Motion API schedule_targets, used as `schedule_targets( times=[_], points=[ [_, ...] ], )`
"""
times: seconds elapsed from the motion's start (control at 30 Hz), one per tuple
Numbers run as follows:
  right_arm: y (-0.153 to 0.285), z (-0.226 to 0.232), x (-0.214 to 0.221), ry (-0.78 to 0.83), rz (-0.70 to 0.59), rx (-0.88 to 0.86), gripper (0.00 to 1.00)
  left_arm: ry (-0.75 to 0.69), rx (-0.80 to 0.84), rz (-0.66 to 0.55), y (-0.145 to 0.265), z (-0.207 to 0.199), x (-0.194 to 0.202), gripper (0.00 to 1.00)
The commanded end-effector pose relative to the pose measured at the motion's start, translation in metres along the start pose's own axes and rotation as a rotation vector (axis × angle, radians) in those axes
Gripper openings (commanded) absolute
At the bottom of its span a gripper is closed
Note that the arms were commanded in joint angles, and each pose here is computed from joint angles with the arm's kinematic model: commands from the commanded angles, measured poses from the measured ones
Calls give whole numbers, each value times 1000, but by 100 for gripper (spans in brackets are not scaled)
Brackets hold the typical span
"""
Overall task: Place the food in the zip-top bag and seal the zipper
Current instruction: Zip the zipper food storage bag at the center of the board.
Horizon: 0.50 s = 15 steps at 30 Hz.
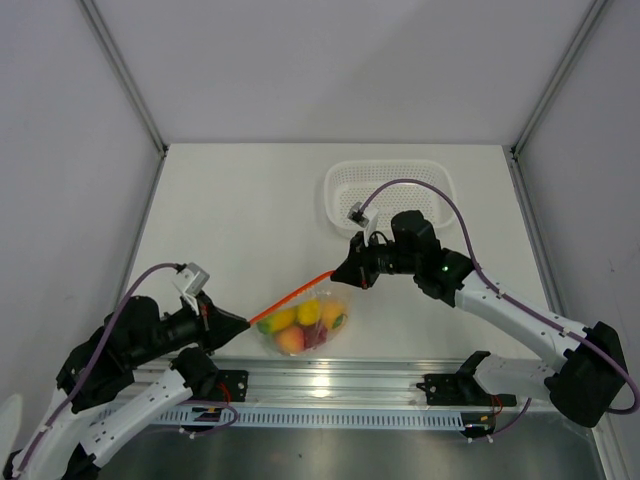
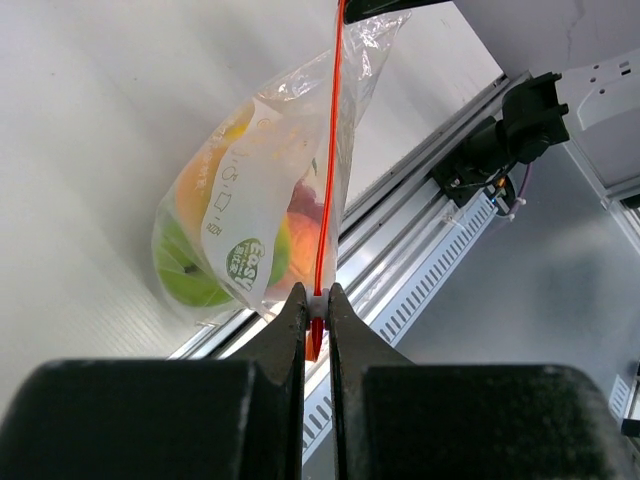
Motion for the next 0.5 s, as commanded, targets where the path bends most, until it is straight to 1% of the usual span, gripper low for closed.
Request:
schedule_targets(
  times=[0.0, 0.47],
  points=[
    [0, -13, -4, 6, -27, 59, 0, 24, -8, -38, 15, -3, -4, 1],
    [-6, -10, -4, -2, -21, 33, 0, 40, -29, -51, 21, 2, 0, 1]
  ],
)
Point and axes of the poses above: each gripper's point midway between its finger pads, its own y axis back along the fingers, its own z axis along the line the jaws close on, x = y × z, the point moved 3 cm from there along y, back along the fingers, and after that the axes turned 9 degrees about y, right-handed, at the moved point
